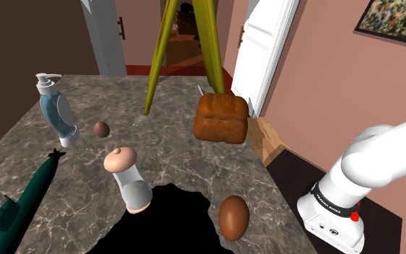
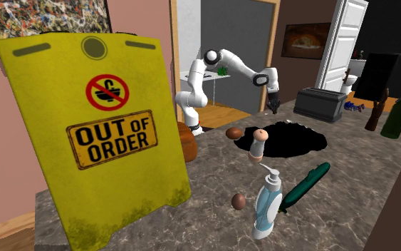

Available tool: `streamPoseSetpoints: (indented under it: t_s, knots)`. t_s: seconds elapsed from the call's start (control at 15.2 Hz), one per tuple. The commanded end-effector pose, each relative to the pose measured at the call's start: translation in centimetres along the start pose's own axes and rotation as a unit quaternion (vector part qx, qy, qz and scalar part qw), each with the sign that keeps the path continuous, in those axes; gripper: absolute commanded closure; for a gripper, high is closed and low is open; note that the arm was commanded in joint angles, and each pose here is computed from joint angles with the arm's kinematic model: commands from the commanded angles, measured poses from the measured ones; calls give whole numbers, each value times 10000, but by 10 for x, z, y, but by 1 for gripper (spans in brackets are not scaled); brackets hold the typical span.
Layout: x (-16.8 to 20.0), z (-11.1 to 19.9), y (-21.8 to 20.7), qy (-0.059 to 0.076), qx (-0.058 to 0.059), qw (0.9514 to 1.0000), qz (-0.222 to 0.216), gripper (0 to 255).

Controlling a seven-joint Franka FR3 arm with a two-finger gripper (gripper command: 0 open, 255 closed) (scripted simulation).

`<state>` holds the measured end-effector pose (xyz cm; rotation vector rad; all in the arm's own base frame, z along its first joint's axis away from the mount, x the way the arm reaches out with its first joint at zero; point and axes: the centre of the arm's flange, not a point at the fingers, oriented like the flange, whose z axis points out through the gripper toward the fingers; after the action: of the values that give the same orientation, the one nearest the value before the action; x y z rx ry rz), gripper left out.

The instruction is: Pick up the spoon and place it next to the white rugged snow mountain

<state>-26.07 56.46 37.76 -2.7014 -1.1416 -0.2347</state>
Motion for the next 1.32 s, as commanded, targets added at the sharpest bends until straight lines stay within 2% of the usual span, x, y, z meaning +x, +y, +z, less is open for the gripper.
streamPoseSetpoints:
  t_s: [0.0,0.2,0.73,0.79,1.12,1.25]
  knots:
    - [-3,11,2,0,1,10000,0,255]
    - [-7,30,4,0,1,10000,0,255]
    - [-7,30,4,0,1,10000,0,255]
    - [-7,31,4,0,1,10000,1,0]
    - [-7,30,4,0,1,10000,0,0]
    - [-7,4,4,0,1,10000,0,0]
